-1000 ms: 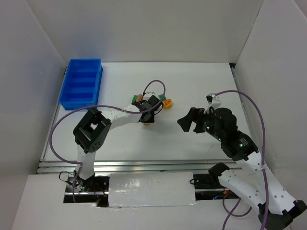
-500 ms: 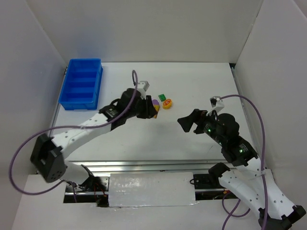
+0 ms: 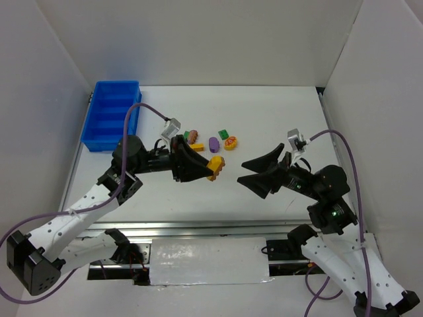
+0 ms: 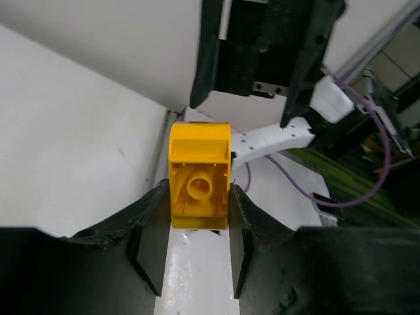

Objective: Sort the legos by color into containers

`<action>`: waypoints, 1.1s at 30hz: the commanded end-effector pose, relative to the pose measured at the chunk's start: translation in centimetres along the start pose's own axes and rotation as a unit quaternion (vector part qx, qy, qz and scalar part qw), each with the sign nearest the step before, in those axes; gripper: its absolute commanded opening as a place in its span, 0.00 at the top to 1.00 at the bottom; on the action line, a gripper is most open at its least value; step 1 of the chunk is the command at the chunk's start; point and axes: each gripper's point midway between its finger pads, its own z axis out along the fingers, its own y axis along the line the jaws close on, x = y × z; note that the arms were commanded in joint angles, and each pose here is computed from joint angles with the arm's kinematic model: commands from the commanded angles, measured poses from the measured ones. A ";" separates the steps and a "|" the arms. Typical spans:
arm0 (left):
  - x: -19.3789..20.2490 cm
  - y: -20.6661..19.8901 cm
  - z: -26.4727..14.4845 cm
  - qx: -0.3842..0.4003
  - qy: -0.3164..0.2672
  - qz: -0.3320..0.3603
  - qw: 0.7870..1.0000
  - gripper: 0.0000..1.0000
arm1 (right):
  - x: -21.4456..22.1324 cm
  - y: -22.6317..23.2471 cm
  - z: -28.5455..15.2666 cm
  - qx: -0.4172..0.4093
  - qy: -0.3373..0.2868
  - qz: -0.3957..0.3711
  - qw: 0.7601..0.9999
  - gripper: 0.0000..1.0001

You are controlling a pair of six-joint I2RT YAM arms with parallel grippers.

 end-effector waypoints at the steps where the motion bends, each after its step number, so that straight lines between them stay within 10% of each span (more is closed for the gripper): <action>1: -1.4 -5.0 -1.1 0.114 -0.015 0.053 0.992 1.00 | -1.5 3.7 0.6 -0.107 -0.007 0.002 0.994 0.24; 20: -1.2 -4.4 -0.9 0.094 -0.014 0.033 0.995 1.00 | -1.1 5.6 4.6 -0.157 -0.001 0.041 0.987 0.26; 33: -1.2 -4.8 -0.9 0.109 -0.014 0.032 0.993 1.00 | -1.3 4.9 6.0 -0.142 -0.015 0.051 0.988 0.56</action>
